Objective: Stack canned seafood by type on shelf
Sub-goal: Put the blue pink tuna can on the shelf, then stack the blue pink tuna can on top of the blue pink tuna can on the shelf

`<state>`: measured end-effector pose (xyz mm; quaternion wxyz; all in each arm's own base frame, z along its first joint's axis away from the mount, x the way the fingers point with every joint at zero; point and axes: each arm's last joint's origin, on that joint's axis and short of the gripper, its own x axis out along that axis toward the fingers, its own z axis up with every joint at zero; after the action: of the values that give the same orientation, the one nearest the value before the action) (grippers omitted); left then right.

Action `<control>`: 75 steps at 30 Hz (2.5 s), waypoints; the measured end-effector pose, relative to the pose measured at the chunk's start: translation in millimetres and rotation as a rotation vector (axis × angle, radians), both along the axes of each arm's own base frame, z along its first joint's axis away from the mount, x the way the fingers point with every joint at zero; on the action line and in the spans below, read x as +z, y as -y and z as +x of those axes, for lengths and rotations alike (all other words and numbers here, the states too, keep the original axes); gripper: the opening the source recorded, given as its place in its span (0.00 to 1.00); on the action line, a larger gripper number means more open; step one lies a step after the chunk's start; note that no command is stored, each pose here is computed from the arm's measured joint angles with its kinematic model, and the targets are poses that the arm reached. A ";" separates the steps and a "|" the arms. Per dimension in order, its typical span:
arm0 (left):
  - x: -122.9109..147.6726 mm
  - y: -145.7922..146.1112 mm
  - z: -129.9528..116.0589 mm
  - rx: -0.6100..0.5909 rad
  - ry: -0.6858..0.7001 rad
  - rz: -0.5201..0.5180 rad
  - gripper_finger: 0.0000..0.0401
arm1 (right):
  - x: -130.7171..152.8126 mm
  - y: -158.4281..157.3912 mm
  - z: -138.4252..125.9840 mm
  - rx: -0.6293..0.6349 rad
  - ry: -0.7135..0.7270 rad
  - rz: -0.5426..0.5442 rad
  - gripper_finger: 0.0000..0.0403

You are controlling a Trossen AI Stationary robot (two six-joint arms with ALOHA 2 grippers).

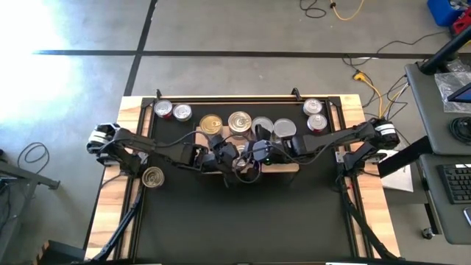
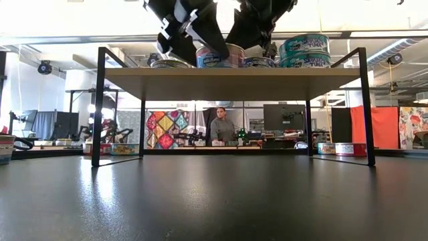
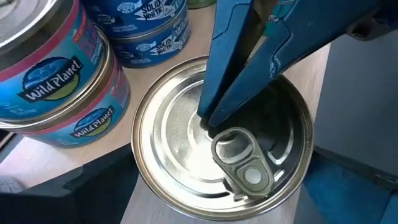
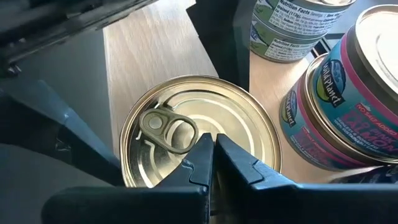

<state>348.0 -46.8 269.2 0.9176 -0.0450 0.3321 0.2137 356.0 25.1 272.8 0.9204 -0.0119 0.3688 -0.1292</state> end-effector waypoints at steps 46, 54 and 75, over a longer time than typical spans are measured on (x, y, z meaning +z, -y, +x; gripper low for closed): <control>59.5 16.6 -72.9 -0.047 -0.018 -0.054 1.00 | -2.2 1.6 2.9 -0.043 0.032 0.040 0.03; 92.5 18.1 -100.7 -0.057 0.147 -0.070 0.97 | 4.9 1.5 4.5 -0.040 0.050 0.046 0.03; 95.8 39.9 -170.9 -0.113 -0.029 -0.260 0.63 | 103.7 -7.5 13.5 0.051 0.306 -0.017 0.03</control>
<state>177.1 -86.7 365.0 0.9097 -0.1415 0.3722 0.1175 369.6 32.5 376.5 0.9687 -0.0089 0.2227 -0.1093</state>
